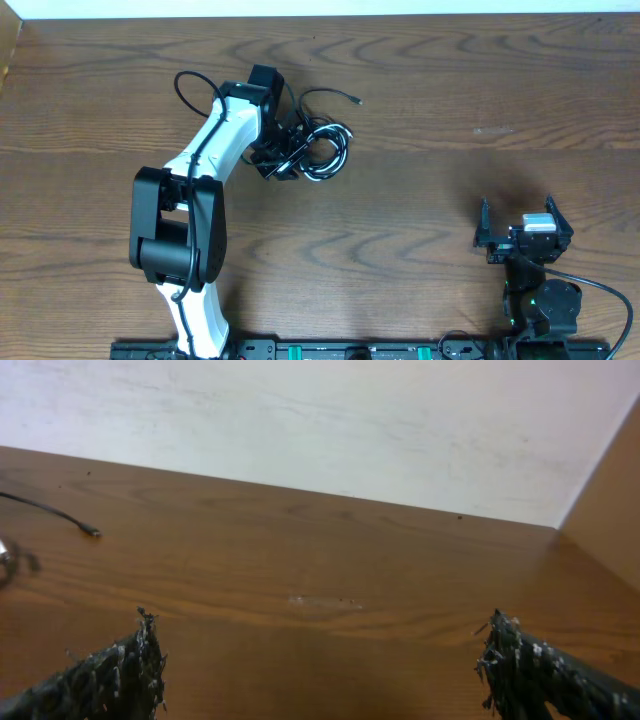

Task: Untangle cables

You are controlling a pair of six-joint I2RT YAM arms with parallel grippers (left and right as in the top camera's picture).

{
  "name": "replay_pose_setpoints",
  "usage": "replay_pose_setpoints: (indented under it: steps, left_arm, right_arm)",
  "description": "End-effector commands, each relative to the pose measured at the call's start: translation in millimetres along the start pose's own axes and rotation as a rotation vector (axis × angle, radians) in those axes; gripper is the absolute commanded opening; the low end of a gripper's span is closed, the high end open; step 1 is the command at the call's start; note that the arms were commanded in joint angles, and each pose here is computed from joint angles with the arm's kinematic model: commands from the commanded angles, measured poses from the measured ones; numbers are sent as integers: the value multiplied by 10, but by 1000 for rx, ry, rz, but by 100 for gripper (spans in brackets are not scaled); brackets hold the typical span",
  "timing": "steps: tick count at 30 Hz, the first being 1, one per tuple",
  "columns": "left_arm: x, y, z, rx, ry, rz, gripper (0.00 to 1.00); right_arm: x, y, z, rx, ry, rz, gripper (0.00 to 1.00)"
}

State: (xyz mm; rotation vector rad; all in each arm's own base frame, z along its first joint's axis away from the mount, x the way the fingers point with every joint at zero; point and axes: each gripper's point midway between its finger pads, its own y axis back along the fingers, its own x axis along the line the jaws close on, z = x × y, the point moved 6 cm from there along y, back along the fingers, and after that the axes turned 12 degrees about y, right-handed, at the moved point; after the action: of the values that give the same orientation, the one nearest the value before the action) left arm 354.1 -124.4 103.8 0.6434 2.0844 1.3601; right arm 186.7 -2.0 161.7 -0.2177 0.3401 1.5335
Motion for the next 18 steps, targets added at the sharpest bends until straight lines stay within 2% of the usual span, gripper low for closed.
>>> replay_pose_setpoints:
  steps: [1,10,18]
  left_arm:
    - [118,-31,135,-104,-65,100,25]
    - [288,36,324,-281,-78,251,19]
    - [306,45,336,-294,-77,266,19]
  right_arm:
    - [-17,0,-14,8,13,-12,99]
    - [-17,0,-14,8,14,-12,99]
    - [-17,0,-14,8,14,-12,99]
